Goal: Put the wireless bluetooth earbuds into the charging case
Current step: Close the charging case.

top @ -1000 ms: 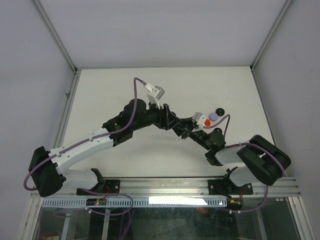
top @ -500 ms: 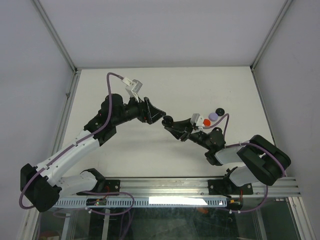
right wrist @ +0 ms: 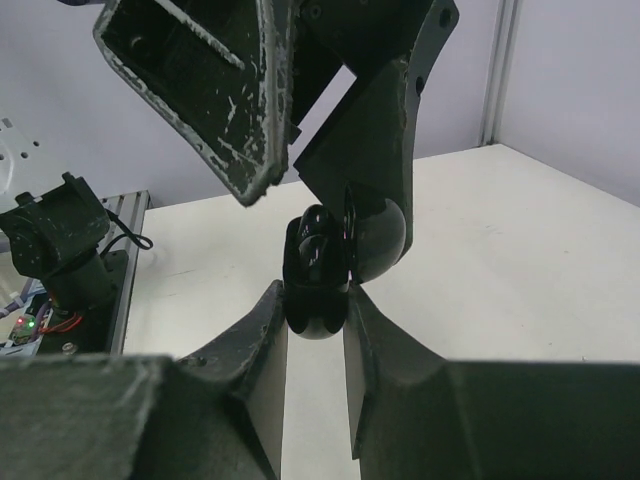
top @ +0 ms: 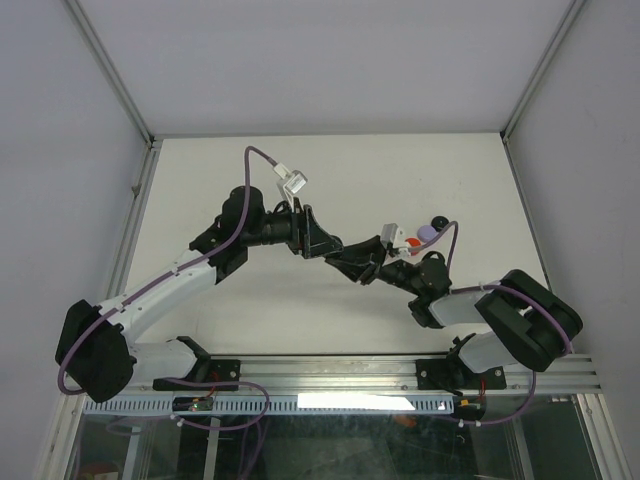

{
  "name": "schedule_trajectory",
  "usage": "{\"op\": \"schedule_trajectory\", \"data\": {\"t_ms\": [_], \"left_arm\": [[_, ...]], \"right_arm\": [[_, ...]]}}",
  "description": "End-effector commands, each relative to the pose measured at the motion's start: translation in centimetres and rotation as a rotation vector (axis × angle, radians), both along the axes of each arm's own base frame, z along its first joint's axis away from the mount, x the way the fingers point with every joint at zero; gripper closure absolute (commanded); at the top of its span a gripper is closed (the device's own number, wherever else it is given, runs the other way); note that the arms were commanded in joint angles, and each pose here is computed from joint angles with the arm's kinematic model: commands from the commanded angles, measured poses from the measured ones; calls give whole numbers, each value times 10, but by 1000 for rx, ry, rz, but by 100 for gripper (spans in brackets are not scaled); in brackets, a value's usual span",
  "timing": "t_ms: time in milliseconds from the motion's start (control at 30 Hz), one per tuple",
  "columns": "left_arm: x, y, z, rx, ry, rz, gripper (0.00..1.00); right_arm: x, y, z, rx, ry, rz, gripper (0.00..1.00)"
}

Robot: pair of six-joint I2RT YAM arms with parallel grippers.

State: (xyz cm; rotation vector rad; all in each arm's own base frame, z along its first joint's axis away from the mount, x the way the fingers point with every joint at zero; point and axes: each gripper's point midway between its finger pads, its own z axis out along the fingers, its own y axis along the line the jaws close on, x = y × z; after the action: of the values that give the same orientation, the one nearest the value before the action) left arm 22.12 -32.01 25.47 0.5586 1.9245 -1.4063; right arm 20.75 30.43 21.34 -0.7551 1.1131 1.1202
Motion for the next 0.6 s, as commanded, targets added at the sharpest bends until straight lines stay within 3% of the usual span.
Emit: {"op": "schedule_trajectory", "data": {"t_ms": [0, 333, 567], "left_arm": [[-18, -6, 30, -111, -60, -134, 36], [-31, 0, 55, -177, -131, -187, 39], [9, 29, 35, -22, -136, 83, 34]], "right_arm": [[-6, -3, 47, 122, -107, 35, 100], [-1, 4, 24, 84, -4, 81, 100], [13, -2, 8, 73, 144, 64, 100]]}}
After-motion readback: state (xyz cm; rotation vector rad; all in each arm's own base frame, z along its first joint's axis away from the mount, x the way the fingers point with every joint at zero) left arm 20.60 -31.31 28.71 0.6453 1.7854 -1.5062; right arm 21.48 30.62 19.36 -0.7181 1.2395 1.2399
